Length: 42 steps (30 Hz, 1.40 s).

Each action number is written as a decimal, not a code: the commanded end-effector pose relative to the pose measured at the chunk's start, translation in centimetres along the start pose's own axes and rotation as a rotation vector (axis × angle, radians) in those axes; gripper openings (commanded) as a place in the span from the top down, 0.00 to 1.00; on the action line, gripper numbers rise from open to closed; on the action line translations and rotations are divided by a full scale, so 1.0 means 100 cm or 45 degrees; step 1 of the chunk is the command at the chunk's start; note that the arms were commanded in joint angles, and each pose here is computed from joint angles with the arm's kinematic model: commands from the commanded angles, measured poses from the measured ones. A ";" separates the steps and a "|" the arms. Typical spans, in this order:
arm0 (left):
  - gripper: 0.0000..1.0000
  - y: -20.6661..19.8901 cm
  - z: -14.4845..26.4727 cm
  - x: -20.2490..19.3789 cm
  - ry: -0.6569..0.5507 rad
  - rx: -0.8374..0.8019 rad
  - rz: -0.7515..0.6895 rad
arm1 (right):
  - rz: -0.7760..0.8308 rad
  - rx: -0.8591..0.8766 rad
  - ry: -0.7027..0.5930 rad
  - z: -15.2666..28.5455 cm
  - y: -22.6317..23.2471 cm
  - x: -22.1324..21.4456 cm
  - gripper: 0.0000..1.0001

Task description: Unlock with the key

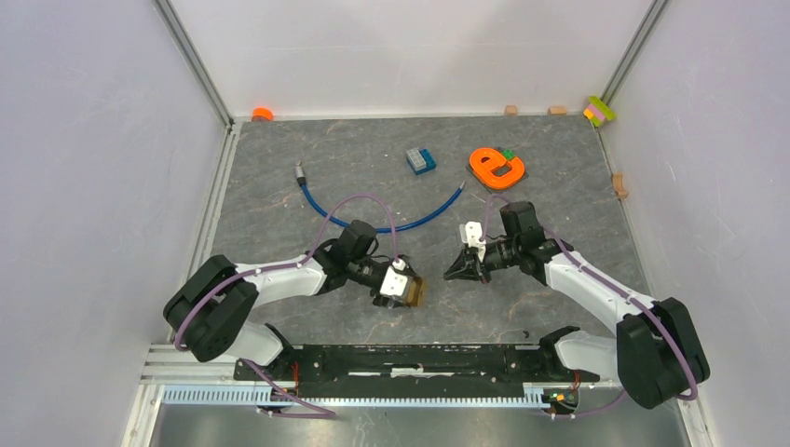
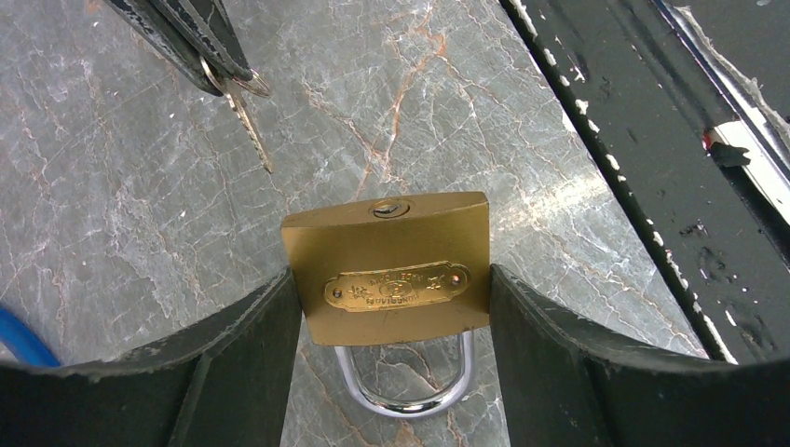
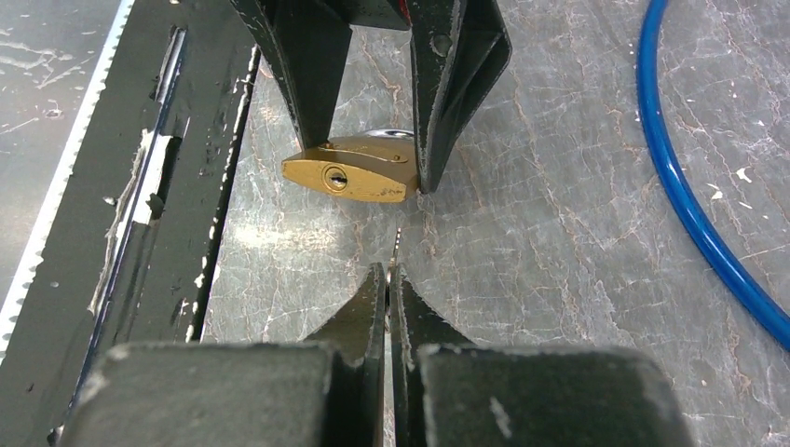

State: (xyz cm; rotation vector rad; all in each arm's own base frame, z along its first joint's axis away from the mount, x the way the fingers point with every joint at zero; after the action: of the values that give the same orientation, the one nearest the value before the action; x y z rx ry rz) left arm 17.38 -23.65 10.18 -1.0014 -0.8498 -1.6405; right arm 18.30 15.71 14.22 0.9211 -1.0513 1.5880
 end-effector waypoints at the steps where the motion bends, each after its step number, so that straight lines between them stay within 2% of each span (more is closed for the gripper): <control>1: 0.75 0.013 0.004 0.027 -0.101 0.014 -0.236 | 0.077 0.003 -0.055 -0.001 -0.009 0.017 1.00; 7: 0.78 0.025 0.005 0.028 -0.075 0.027 -0.263 | 0.049 -0.010 -0.059 -0.005 -0.016 0.021 1.00; 11: 0.81 0.031 0.007 0.028 -0.047 0.085 -0.248 | -0.058 -0.090 -0.065 -0.007 -0.021 0.022 1.00; 18: 0.88 0.051 0.016 0.034 -0.051 0.370 -0.186 | -0.314 -0.177 -0.124 -0.014 -0.029 0.022 1.00; 24: 0.91 0.061 0.022 0.035 -0.122 0.597 -0.184 | -0.525 -0.146 -0.182 -0.022 -0.035 0.022 1.00; 30: 0.97 0.064 0.025 0.028 -0.116 0.710 -0.177 | -0.537 -0.223 -0.197 -0.019 -0.042 0.029 1.00; 42: 0.98 0.053 0.018 0.017 -0.098 0.785 -0.227 | -0.615 -0.350 -0.078 -0.018 -0.052 0.021 1.00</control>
State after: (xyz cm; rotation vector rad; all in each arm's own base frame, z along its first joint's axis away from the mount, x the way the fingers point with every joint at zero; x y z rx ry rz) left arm 21.76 -22.72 9.87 -0.5680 -1.2027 -1.3709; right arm 21.70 18.50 15.35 0.9904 -0.9271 1.0074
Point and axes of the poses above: each gripper's point midway between its finger pads, its own z axis back along the fingers, its own y axis along the line the jaws close on, x = y × z, the point moved 8 cm from there along z, back along the fingers, and after that the axes turned 13 degrees about z, right-handed, at the moved point
